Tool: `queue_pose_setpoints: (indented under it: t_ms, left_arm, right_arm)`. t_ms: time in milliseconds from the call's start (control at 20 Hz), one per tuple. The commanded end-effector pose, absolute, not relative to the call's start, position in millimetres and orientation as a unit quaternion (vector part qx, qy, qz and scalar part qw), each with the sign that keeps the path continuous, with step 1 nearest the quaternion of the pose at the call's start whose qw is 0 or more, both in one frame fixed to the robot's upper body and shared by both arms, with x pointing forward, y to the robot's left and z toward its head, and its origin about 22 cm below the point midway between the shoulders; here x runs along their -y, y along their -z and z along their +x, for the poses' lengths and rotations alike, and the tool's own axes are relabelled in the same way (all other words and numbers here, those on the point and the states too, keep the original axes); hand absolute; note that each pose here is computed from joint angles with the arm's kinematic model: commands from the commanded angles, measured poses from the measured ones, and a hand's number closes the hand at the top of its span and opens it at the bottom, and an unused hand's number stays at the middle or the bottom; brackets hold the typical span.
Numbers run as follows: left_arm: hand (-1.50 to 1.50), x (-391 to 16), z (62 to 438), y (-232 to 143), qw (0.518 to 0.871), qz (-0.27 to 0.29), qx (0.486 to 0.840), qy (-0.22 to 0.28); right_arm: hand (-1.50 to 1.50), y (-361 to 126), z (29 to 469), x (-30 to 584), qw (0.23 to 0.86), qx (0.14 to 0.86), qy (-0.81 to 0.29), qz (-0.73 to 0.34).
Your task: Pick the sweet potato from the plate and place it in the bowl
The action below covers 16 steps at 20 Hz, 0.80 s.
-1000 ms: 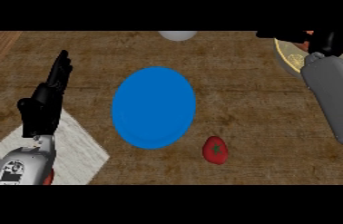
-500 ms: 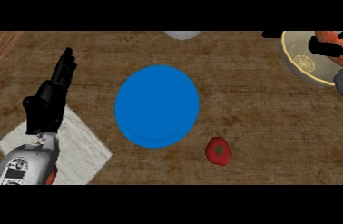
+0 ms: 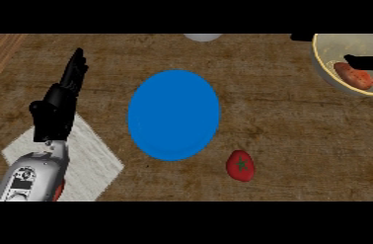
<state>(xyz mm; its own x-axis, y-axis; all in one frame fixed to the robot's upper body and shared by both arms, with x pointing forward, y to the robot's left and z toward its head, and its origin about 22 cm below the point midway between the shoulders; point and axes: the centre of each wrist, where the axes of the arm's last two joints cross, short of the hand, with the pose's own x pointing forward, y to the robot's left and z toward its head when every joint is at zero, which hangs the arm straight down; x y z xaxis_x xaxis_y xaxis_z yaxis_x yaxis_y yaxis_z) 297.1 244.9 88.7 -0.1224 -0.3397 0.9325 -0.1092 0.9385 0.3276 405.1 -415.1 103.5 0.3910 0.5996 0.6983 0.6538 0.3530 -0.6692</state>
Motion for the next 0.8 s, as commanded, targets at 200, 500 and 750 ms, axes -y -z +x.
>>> queue_pose_setpoints:
  t_ms: [200,500,750]
  left_arm:
    - [0.00,-258,294,-86,0.642,0.154,0.746,0.089]
    - [0.00,-260,297,-81,0.651,0.156,0.739,0.078]
    - [0.00,-272,290,-86,0.654,0.163,0.735,0.080]
  right_arm:
    - [-1.50,-96,390,437,0.573,0.634,0.077,-0.513]
    - [-1.50,-87,374,458,0.572,0.650,0.118,-0.487]
    - [-1.50,-84,358,477,0.575,0.673,0.146,-0.442]
